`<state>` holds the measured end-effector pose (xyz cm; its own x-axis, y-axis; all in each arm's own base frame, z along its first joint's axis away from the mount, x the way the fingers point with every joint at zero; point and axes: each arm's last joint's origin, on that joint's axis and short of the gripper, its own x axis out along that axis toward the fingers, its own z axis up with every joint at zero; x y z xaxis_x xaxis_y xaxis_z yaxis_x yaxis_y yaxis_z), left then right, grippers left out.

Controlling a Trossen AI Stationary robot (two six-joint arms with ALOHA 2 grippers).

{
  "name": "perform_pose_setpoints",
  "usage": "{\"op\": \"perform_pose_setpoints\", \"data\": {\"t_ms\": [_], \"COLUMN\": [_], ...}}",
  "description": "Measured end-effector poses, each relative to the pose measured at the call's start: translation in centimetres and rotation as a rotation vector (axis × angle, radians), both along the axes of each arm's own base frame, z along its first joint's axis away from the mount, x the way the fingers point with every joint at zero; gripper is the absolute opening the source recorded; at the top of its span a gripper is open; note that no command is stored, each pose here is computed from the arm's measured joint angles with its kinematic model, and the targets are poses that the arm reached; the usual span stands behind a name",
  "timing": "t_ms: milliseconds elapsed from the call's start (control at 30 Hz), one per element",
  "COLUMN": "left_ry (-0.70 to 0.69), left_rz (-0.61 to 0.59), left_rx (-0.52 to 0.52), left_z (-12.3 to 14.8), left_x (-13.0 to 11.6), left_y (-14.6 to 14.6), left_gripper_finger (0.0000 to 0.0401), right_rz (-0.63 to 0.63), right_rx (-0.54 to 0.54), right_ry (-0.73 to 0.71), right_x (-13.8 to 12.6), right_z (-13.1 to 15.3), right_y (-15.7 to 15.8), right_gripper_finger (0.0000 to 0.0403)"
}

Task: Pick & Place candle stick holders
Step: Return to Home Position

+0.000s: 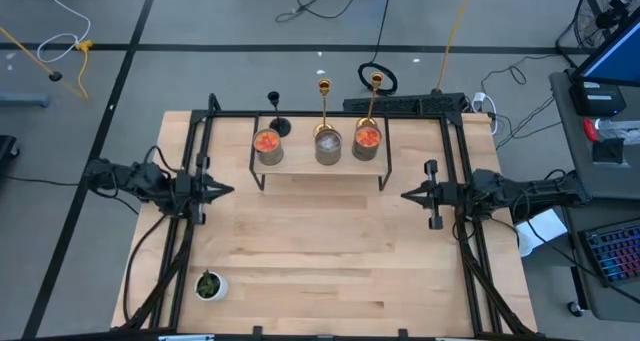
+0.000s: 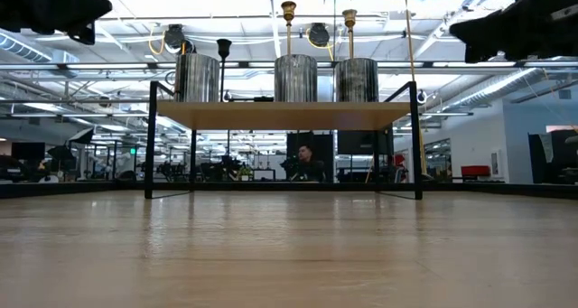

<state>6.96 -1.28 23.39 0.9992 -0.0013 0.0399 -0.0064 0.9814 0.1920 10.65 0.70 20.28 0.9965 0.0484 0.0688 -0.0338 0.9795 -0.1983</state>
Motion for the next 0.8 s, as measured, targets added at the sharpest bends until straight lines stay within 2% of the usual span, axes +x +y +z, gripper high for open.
{"op": "perform_pose_setpoints", "data": {"t_ms": [133,333,500,800], "left_ry": [0.008,-0.006,-0.073,-0.093], "left_rz": [-0.050,-0.050,-0.053,-0.055], "left_rx": [0.029,0.028,0.048,-0.003], "left_z": [-0.9,-2.5,-3.8,-5.4], "left_x": [0.4,1.2,1.9,2.4], "left_y": [-0.3,-0.5,-0.7,-0.9], "left_gripper_finger": [0.0004,0.0024,0.0027,0.0004], "right_rz": [0.026,-0.004,-0.002,-0.024], "right_rx": [0.020,0.028,0.042,0.042], "right_ry": [-0.036,-0.047,-0.076,-0.095], "right_x": [-0.4,-0.7,-0.8,-1.0], "right_z": [0.0,-1.2,-1.9,-1.9], "right_y": [0.0,-0.1,-0.1,-0.2], "right_gripper_finger": [0.0000,0.0000,0.0000,0.0001]}}
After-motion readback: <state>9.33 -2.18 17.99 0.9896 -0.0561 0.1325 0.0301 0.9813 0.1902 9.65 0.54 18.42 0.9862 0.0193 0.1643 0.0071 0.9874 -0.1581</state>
